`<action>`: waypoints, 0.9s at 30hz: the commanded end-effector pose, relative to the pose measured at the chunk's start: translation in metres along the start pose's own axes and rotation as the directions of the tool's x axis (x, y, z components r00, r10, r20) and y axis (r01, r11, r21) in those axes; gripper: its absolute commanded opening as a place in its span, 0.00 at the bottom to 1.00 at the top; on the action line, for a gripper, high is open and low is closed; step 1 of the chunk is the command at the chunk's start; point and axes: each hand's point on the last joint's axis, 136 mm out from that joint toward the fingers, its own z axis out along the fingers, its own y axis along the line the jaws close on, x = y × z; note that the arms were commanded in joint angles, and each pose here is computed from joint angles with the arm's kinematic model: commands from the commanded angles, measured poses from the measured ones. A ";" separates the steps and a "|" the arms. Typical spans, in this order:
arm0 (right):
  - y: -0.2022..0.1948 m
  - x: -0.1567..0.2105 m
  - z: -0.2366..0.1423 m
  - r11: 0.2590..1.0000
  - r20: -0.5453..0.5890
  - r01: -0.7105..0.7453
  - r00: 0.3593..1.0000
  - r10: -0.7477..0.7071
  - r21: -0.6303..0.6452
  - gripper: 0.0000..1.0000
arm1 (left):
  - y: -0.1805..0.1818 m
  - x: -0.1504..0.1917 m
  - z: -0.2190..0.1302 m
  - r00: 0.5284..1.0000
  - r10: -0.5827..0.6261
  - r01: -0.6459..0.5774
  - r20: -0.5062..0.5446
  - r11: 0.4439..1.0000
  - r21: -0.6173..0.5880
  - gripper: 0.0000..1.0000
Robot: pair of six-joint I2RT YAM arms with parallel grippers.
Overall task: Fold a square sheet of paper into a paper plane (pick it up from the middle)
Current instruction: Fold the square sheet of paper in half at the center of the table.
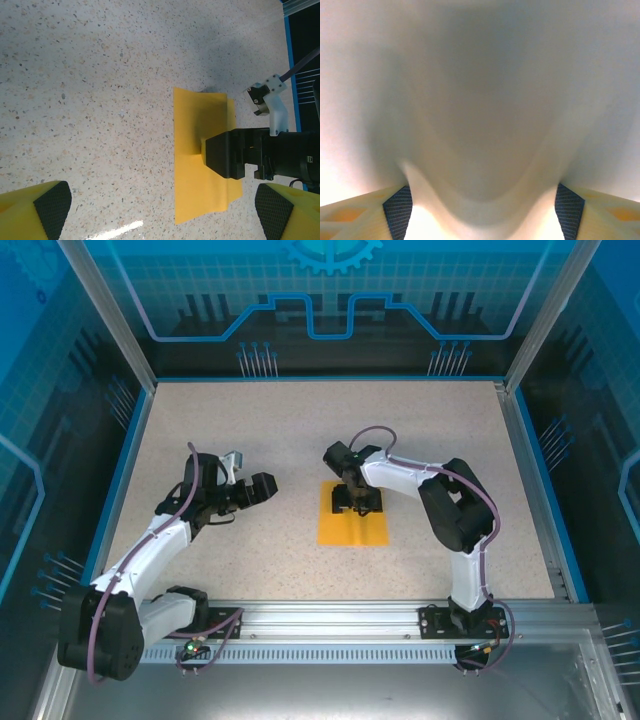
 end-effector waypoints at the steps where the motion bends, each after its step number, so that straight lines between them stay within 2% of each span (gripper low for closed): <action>1: -0.002 0.009 0.006 1.000 -0.039 0.012 0.999 -0.012 0.016 0.70 | -0.012 -0.004 -0.002 0.999 0.034 -0.033 -0.008 0.999 0.028 0.99; 3: -0.003 0.006 0.001 1.000 -0.026 0.011 1.000 -0.011 0.012 0.60 | -0.012 -0.004 -0.002 0.999 0.034 -0.034 -0.008 0.999 0.027 0.99; 10: -0.002 0.002 -0.022 0.999 0.014 0.028 1.000 -0.028 -0.015 0.35 | -0.012 -0.004 -0.002 0.999 0.032 -0.032 -0.010 0.999 0.026 0.98; 16: 0.006 -0.004 -0.053 0.995 0.078 0.031 0.997 -0.023 -0.100 0.26 | -0.012 -0.005 -0.003 0.999 0.031 -0.031 -0.008 0.999 0.027 0.98; 20: 0.023 -0.005 -0.074 0.971 0.092 0.040 0.996 -0.018 -0.237 0.26 | -0.013 -0.005 -0.003 1.000 0.028 -0.028 -0.006 0.999 0.028 0.98; 23: 0.051 -0.008 -0.096 0.895 0.098 0.046 0.995 -0.003 -0.444 0.27 | -0.014 -0.005 -0.003 1.000 0.025 -0.025 -0.008 0.999 0.030 0.99; 26: 0.080 -0.014 -0.125 0.739 0.096 0.046 0.995 0.026 -0.672 0.31 | -0.017 -0.007 -0.005 1.000 0.023 -0.023 -0.006 0.999 0.039 0.99; 27: 0.085 -0.016 -0.130 0.700 0.093 0.037 0.995 0.043 -0.713 0.32 | -0.018 -0.007 -0.005 1.000 0.022 -0.022 -0.006 0.999 0.044 0.99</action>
